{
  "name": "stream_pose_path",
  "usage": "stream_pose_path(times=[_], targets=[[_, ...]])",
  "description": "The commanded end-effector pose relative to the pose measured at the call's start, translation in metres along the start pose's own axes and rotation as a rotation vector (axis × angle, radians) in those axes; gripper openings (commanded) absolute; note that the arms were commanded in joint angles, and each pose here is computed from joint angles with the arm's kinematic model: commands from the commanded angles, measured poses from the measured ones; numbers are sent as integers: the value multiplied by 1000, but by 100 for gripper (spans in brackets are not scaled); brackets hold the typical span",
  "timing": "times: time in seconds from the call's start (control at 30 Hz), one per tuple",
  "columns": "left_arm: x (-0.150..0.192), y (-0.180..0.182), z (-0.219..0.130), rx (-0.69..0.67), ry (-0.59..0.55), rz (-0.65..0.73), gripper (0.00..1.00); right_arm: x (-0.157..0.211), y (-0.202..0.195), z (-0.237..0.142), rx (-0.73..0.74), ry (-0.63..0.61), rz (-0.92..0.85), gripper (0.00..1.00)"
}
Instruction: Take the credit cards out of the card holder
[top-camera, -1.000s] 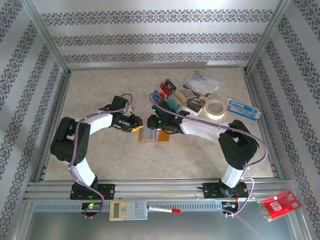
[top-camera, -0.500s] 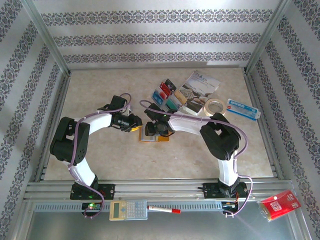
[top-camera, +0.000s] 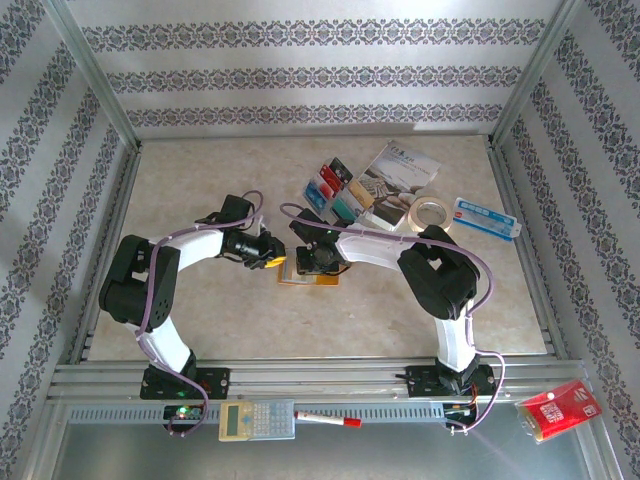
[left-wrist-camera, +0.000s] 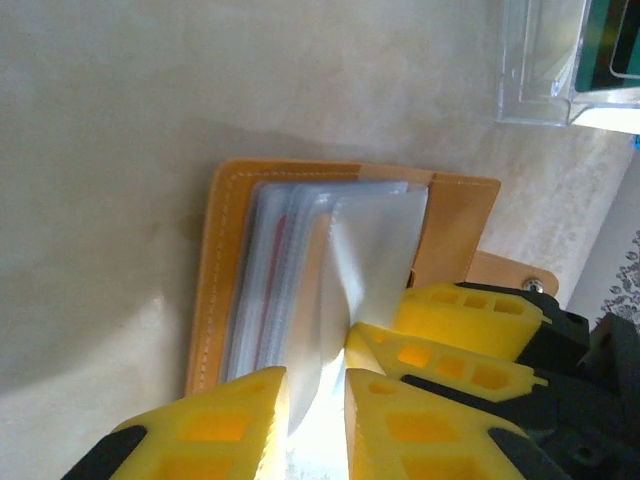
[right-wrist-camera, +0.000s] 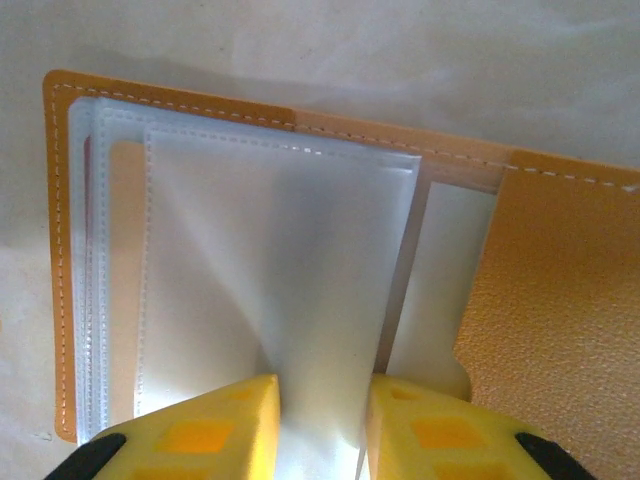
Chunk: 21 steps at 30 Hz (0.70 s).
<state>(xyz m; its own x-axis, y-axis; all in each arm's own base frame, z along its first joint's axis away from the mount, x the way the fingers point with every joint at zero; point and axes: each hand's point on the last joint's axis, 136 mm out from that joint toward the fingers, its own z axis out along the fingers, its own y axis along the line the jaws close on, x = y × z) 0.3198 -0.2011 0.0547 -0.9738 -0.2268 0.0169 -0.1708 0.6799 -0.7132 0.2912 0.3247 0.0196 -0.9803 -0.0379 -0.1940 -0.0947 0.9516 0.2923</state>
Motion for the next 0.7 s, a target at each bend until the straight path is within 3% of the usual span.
stream_pose_path(times=[0.0,0.67], targets=[[8,-14,-4,23,25,34,22,18,-36,17,110,60,18,29],[11,-16,11,7,54,34,19,19,-31,26,40,39,39,26]])
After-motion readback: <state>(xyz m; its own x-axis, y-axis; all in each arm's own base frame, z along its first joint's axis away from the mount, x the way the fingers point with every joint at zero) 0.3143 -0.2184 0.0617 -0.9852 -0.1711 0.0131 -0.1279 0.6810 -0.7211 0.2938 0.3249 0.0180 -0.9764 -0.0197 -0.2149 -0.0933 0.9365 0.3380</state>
